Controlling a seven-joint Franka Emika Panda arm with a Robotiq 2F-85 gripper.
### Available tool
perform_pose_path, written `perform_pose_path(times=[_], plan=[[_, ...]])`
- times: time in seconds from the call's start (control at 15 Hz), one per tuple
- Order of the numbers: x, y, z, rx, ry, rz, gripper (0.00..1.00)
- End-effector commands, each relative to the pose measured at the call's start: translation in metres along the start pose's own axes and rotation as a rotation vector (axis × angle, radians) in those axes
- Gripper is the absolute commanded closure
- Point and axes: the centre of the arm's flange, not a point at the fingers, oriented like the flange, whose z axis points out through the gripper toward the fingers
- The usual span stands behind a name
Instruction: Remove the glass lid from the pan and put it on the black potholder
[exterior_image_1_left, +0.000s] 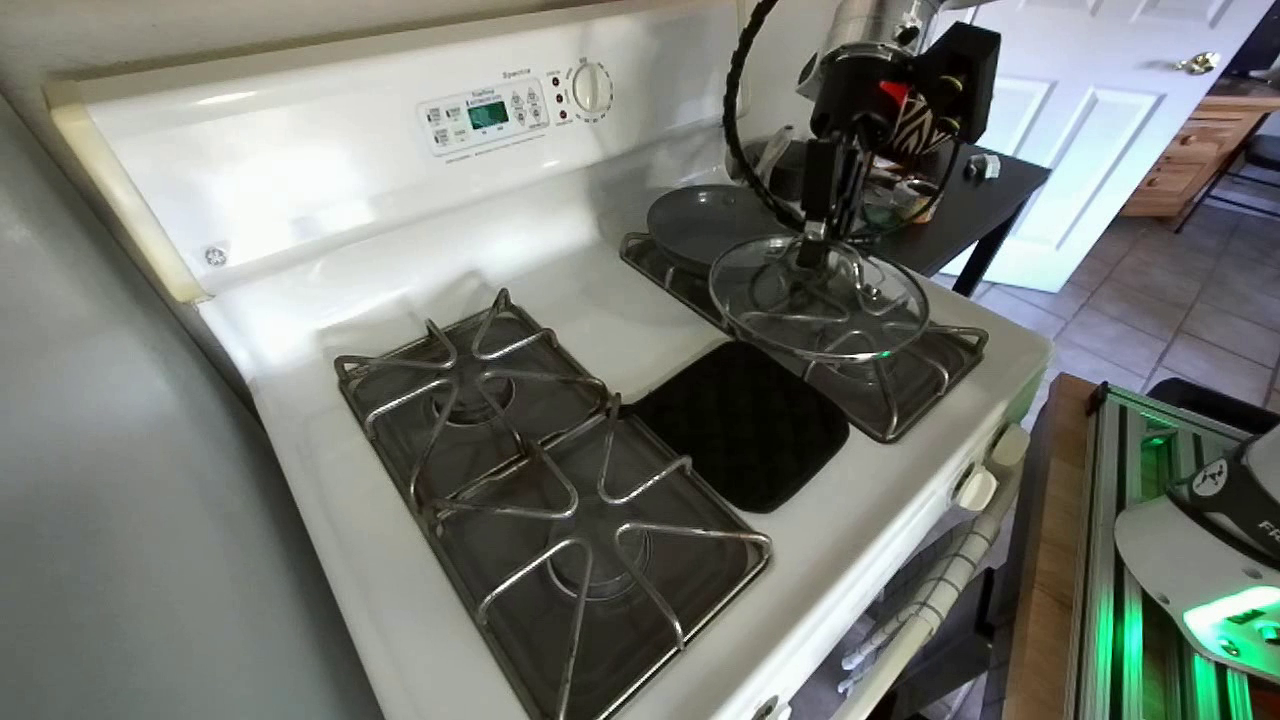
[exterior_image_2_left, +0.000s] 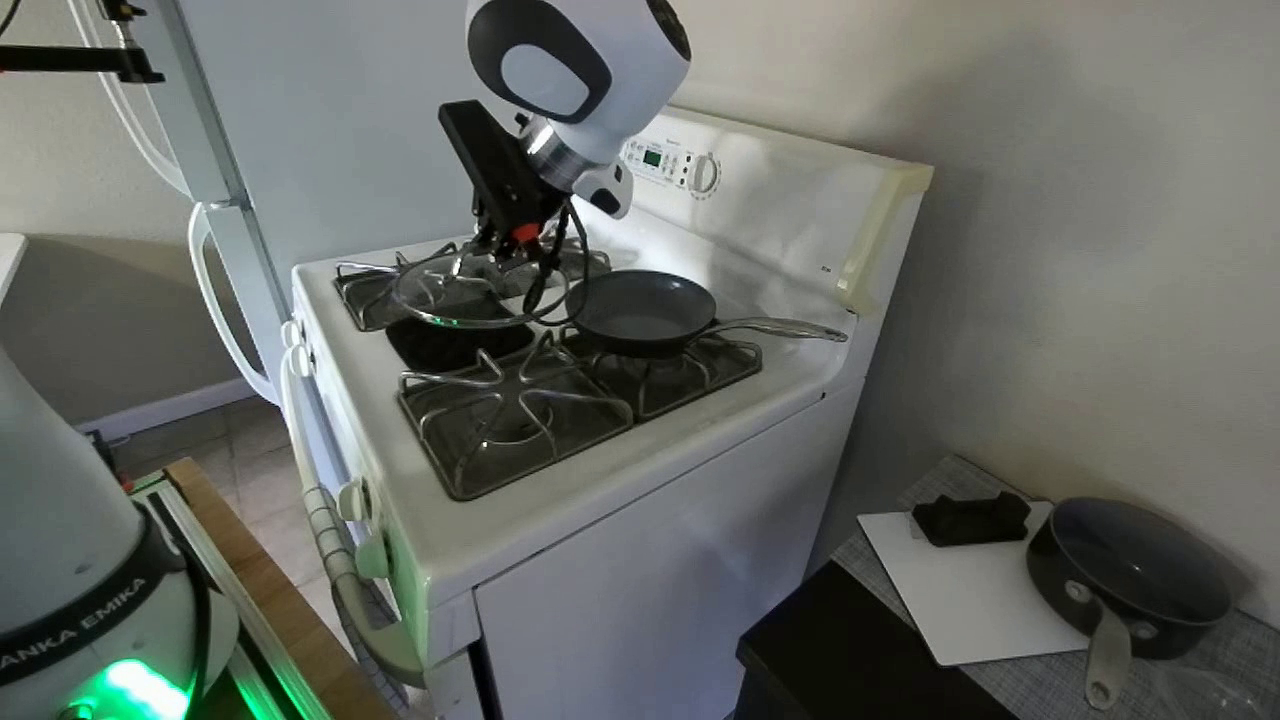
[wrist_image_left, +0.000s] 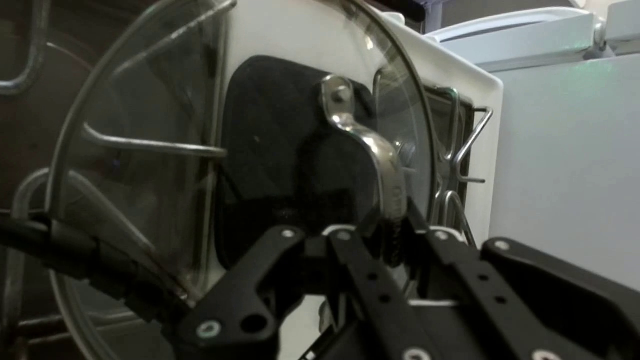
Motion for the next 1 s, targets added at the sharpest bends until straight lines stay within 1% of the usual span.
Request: perform_pose_path(times=[0.0,0.27,0.47,0.93], plan=[[-0.025,-0.02,0.025,-0.031,-0.017,-0.051,1.0],[-0.025,-0.034,0.052,-0.062,-0.032,-0.09,1.0],[-0.019,-0.041,0.07,-0.091,-0.037,-0.126,1.0],[-0.008,-0.059,0.091,-0.103,-0.052,-0.203,1.0]])
